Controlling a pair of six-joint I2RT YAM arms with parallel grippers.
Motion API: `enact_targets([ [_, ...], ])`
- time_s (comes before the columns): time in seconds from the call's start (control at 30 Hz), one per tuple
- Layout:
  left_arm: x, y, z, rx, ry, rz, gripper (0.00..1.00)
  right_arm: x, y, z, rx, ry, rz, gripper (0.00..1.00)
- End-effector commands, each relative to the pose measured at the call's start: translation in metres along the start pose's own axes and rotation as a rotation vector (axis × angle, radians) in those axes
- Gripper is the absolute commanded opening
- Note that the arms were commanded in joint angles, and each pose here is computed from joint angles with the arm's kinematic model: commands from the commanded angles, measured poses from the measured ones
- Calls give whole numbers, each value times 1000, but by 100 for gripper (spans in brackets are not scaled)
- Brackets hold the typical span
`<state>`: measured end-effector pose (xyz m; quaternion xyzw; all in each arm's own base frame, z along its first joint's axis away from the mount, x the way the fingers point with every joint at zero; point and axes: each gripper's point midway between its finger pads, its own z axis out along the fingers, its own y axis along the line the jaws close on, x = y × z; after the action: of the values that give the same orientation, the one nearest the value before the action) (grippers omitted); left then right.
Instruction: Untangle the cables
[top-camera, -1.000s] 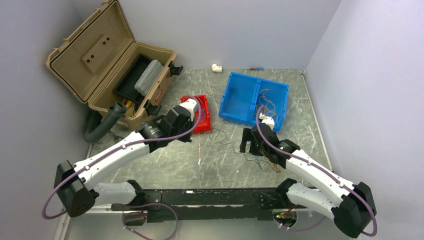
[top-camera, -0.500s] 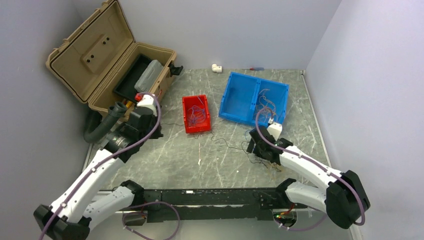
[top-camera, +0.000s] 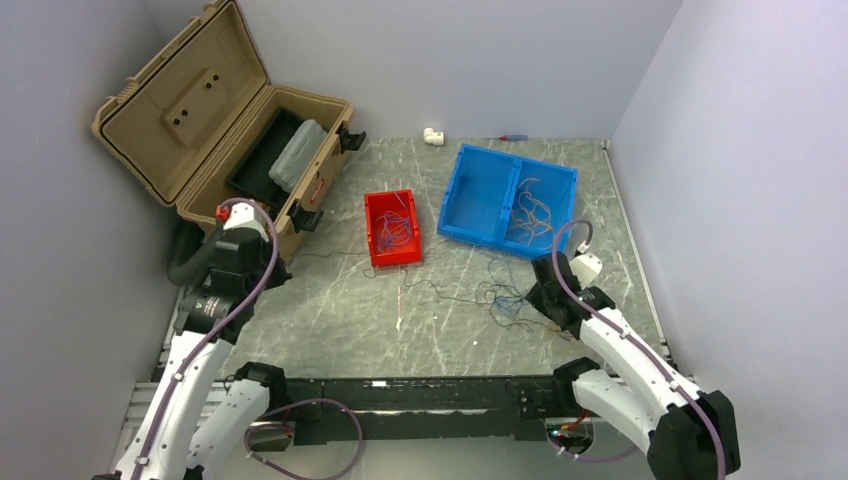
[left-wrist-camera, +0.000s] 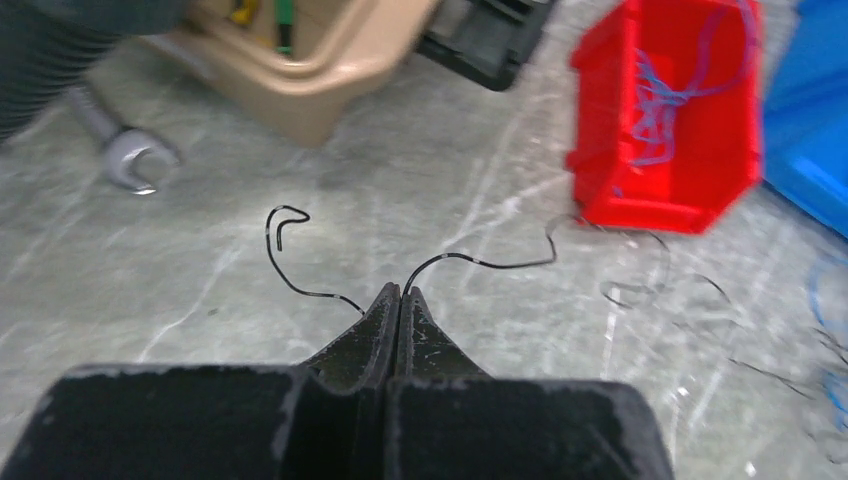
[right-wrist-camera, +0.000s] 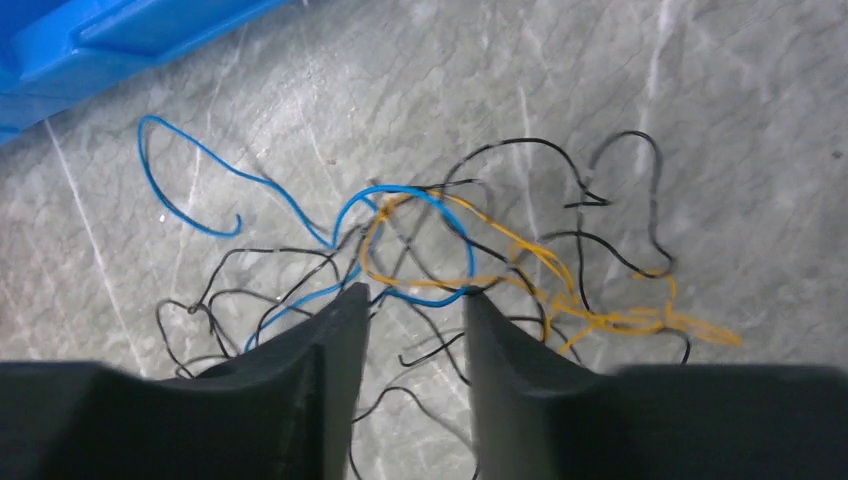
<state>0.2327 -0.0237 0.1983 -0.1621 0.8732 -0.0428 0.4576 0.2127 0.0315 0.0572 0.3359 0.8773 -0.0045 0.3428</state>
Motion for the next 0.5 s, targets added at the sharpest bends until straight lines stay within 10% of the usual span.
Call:
enact_targets([
  [0.0, 4, -58, -2, 342, 15, 63, 0, 4, 18, 0, -83, 40, -69, 27],
  [0.17, 24, -94, -5, 566, 93, 68, 0, 0, 27, -5, -127, 44, -100, 19],
  [0.37, 38, -98, -1, 568, 147, 110, 0, -3, 60, -23, -330, 61, -251, 67],
  [0.47, 46, -105, 0, 569, 175, 137, 0, 3, 63, -22, -337, 97, -278, 74],
])
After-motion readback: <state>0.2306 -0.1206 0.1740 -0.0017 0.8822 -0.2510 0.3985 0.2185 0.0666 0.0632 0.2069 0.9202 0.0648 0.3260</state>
